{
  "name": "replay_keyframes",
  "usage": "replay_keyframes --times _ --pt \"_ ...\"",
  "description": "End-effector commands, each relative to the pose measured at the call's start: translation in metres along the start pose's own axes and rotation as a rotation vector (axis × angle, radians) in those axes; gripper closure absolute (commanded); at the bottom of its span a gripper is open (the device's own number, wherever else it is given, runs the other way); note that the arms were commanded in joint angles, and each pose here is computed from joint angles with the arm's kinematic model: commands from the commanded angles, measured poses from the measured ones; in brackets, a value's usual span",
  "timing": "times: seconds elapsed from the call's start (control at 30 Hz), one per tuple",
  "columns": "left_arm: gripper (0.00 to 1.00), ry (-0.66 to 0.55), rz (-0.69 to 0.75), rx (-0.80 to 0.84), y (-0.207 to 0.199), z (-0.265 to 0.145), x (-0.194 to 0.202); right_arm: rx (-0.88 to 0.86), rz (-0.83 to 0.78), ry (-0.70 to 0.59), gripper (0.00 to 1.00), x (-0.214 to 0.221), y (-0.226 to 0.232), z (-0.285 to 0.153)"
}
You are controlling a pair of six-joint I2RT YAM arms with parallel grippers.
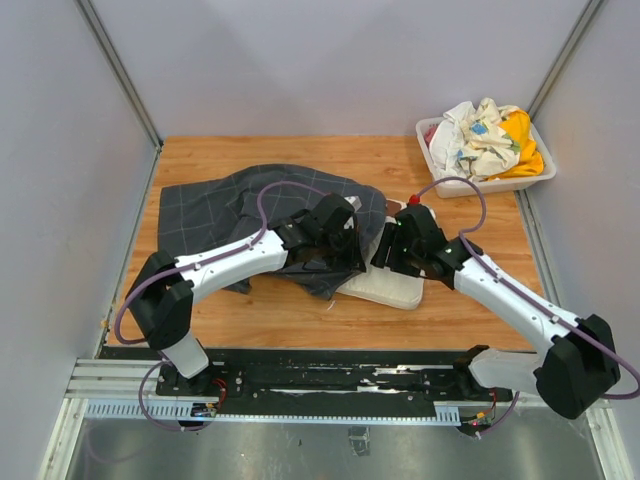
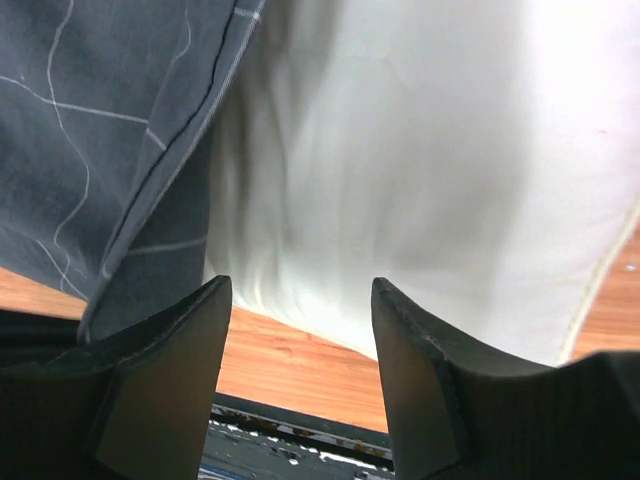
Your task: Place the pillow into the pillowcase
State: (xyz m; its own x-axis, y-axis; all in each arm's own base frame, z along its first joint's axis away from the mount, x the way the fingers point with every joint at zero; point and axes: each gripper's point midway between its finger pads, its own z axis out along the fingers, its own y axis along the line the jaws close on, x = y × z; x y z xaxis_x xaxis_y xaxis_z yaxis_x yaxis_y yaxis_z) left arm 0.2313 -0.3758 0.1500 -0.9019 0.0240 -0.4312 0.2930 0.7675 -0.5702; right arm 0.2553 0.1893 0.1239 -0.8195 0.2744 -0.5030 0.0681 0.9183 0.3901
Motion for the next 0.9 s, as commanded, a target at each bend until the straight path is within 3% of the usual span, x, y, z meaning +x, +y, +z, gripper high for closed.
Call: replay_keyframes --times 0.0,0.13,0.4,0.47,0.5,0.6,0.7,0.87 --pt "1.0 -0.009 0.02 0.038 -0.007 0.006 -0.002 0.07 -0.051 0.007 0.4 0.013 -0.027 -0.011" --pt "1.0 0.008 0.005 0.052 -0.008 0.011 0.001 0.052 -0.048 0.029 0.38 0.023 -0.028 -0.001" --pt "1.0 0.012 -0.001 0.054 -0.01 0.012 0.001 0.219 -0.084 0.095 0.36 0.039 -0.055 0.039" --pt "1.0 0.011 -0.002 0.058 -0.011 0.012 0.0 0.23 -0.085 0.142 0.43 0.046 -0.053 0.057" --pt "1.0 0.011 -0.004 0.063 -0.013 0.011 -0.001 0.23 -0.084 0.182 0.52 0.054 -0.052 0.068" --pt "1.0 0.011 -0.006 0.071 -0.015 0.011 -0.002 0.204 -0.075 0.229 0.95 0.062 -0.043 0.087" --pt "1.0 0.006 -0.007 0.075 -0.018 0.009 -0.005 0.111 -0.048 0.224 0.99 0.06 -0.023 0.087" --pt "1.0 -0.018 0.003 0.124 -0.039 -0.001 -0.023 -0.121 -0.009 0.072 0.99 0.012 0.033 0.041"
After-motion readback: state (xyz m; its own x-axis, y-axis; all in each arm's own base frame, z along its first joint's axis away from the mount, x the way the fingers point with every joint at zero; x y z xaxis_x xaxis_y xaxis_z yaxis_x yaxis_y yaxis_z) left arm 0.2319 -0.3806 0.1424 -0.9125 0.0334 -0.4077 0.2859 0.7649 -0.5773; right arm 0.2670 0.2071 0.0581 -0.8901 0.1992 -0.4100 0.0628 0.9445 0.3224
